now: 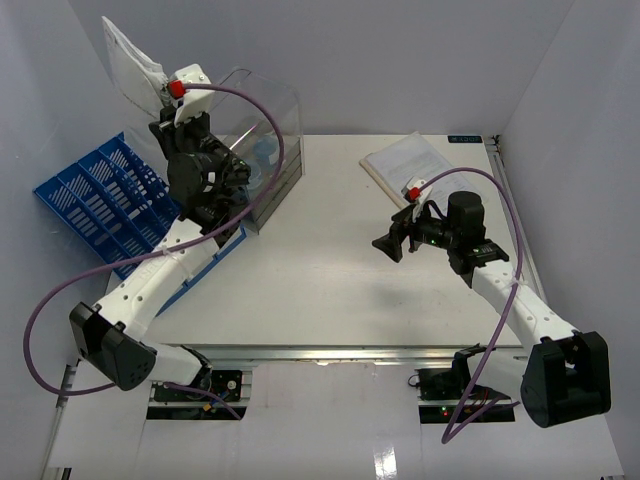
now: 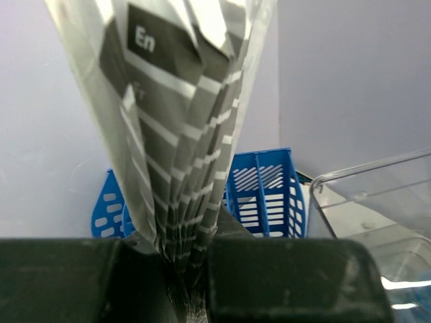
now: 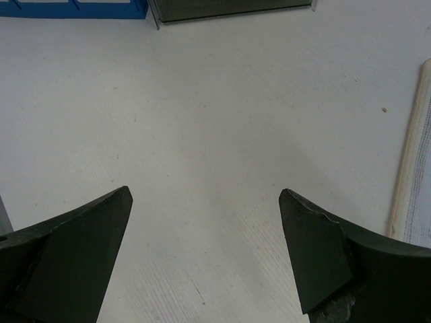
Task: Organize the desk
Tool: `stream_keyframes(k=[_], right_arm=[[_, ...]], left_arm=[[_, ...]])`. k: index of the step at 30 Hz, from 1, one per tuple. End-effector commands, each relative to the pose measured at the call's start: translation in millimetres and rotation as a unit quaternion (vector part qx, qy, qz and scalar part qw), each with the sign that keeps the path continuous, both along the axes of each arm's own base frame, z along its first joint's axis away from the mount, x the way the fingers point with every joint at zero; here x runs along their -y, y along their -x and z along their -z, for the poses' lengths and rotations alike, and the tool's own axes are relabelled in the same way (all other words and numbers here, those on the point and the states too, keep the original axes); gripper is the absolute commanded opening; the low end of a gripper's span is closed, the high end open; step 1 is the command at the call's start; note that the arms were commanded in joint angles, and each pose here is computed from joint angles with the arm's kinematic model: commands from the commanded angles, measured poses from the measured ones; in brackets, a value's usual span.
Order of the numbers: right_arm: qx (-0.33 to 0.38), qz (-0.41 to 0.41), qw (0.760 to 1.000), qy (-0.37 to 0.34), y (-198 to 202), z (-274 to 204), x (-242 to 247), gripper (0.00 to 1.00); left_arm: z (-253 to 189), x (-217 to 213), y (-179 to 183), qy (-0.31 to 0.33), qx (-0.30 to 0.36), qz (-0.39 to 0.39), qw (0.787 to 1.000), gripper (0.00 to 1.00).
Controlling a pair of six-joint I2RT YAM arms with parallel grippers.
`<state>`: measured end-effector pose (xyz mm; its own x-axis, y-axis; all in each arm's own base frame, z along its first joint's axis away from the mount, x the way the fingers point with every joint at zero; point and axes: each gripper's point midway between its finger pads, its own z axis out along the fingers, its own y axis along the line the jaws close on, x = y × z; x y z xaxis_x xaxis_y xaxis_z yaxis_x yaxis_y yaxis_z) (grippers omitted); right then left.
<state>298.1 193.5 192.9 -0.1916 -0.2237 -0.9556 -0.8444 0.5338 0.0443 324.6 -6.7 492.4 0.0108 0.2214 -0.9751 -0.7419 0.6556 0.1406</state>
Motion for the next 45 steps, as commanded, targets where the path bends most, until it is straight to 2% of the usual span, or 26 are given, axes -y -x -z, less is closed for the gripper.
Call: stream_keyframes(k=[1,6,7,8,10,11,12,14,18,29,35,40,45], right_arm=[[0.032,0.015,0.999,-0.007,-6,-14,6,0.96],[0.032,0.017,0.999,-0.007,-7,-13,9,0.96],[0.032,0.017,0.999,-0.007,-7,-13,9,0.96],[0.032,0.018,0.999,-0.007,-7,-13,9,0.96],[0.033,0.020,0.999,-0.007,-8,-13,11,0.96],[0.034,0.020,0.999,-0.007,-8,-13,11,0.96],[0.034,0.021,0.999,-0.007,-8,-13,12,0.96],[0.035,0.024,0.999,-0.006,-9,-13,14,0.96],[0.034,0.023,0.999,-0.006,-10,-11,16,0.96],[0.031,0.026,0.999,-0.005,-12,-9,18,0.96],[0.032,0.029,0.999,-0.005,-12,-9,20,0.96],[0.031,0.031,0.999,-0.005,-13,-8,22,0.96],[0.031,0.030,0.999,-0.004,-14,-7,24,0.96]], left_arm=[[-21,-18,4,0.006,0.029,-0.027,0.999,0.00],[-7,-6,-21,-0.015,0.000,-0.013,1.000,0.00],[-9,-5,-22,0.000,0.018,-0.009,1.000,0.00],[-3,-1,-31,-0.011,-0.004,0.002,1.000,0.00],[-5,4,-46,0.031,0.020,0.033,0.999,0.00],[2,7,-55,0.023,-0.021,0.058,0.998,0.00],[25,9,-67,0.045,-0.050,0.077,0.995,0.00],[25,-7,-72,0.088,-0.045,0.068,0.993,0.00],[44,-11,-80,0.114,-0.053,0.083,0.989,0.00],[82,-33,-78,0.157,-0.070,0.069,0.983,0.00],[137,-55,-75,0.224,-0.090,0.065,0.968,0.00],[168,-77,-67,0.272,-0.073,0.058,0.958,0.00],[163,-81,-67,0.270,-0.027,0.084,0.959,0.00]])
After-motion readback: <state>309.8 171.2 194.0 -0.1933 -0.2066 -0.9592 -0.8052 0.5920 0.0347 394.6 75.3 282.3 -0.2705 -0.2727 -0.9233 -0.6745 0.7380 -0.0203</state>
